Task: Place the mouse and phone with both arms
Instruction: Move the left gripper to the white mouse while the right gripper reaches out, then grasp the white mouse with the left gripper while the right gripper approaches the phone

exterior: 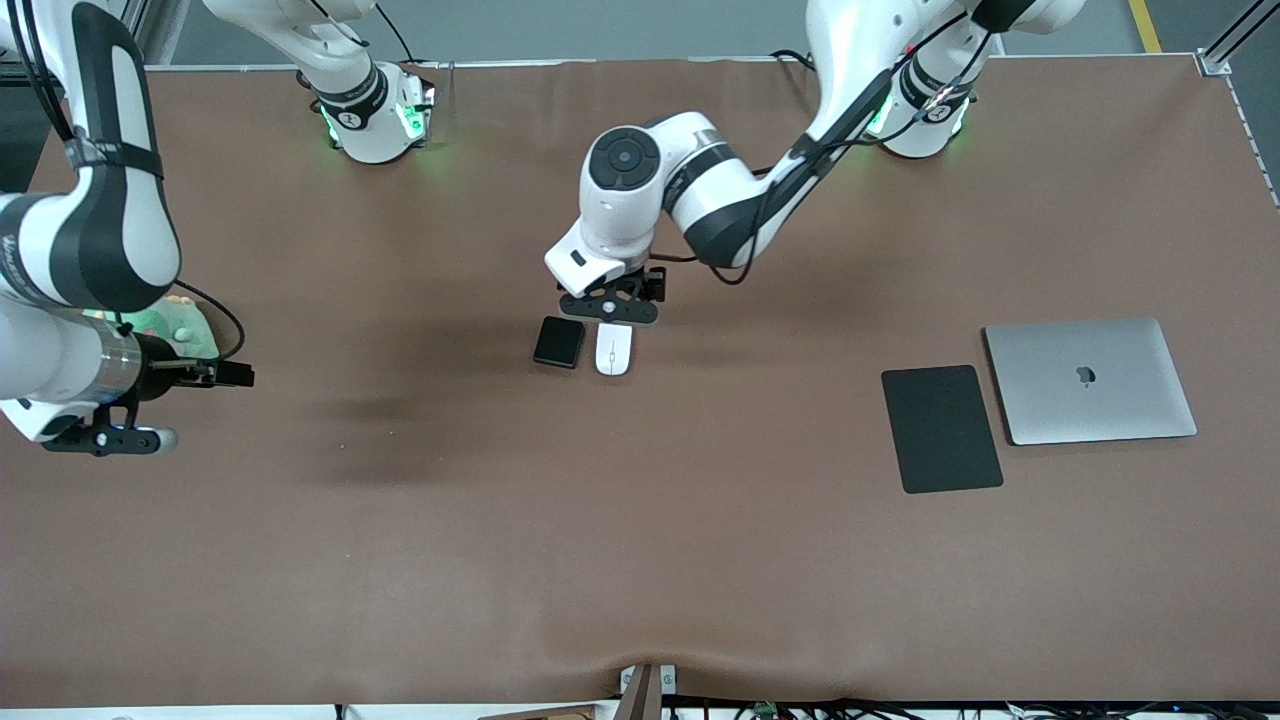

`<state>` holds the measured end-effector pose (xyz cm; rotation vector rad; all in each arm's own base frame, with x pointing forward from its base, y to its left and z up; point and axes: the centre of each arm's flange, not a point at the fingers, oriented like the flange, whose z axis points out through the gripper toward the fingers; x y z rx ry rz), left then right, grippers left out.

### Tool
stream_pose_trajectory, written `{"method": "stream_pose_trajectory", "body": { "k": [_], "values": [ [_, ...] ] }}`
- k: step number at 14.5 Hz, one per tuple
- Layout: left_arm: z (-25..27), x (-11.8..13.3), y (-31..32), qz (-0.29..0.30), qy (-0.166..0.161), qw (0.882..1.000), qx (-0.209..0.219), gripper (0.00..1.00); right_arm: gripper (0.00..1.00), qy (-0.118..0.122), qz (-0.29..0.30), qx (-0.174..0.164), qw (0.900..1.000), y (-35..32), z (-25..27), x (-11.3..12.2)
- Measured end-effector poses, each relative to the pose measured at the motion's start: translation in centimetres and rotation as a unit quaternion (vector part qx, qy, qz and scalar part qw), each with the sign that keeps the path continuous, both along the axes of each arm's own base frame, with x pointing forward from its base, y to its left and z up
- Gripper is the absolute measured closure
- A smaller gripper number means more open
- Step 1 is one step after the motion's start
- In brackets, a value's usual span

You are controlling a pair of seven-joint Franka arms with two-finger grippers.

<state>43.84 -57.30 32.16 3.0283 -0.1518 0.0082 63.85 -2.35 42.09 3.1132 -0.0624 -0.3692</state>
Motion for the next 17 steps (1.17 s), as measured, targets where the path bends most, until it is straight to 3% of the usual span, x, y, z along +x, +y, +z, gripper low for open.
{"method": "stream_pose_trajectory", "body": {
  "k": [3, 6, 11, 17],
  "values": [
    [-3.4, -1.2, -1.3, -0.002, -0.016, 1.0, 0.014, 0.0, 0.0, 0.01, 0.0, -0.001, 1.0, 0.0, -2.1, 0.4],
    [-5.7, -0.5, -1.0, 0.003, -0.025, 0.999, 0.023, 0.0, 0.0, 0.02, 0.001, 0.008, 1.0, 0.8, -4.6, 0.8],
    [-8.1, 0.9, -0.6, 0.056, -0.035, 0.998, 0.011, 0.0, 0.0, 0.004, 0.01, 0.028, 1.0, 4.3, -9.1, 0.9],
    [-11.3, 0.8, -1.5, 0.078, -0.042, 0.996, 0.021, 0.0, 0.0, 0.015, -0.008, 0.024, 1.0, 6.0, -11.3, 0.3]
  ]
}}
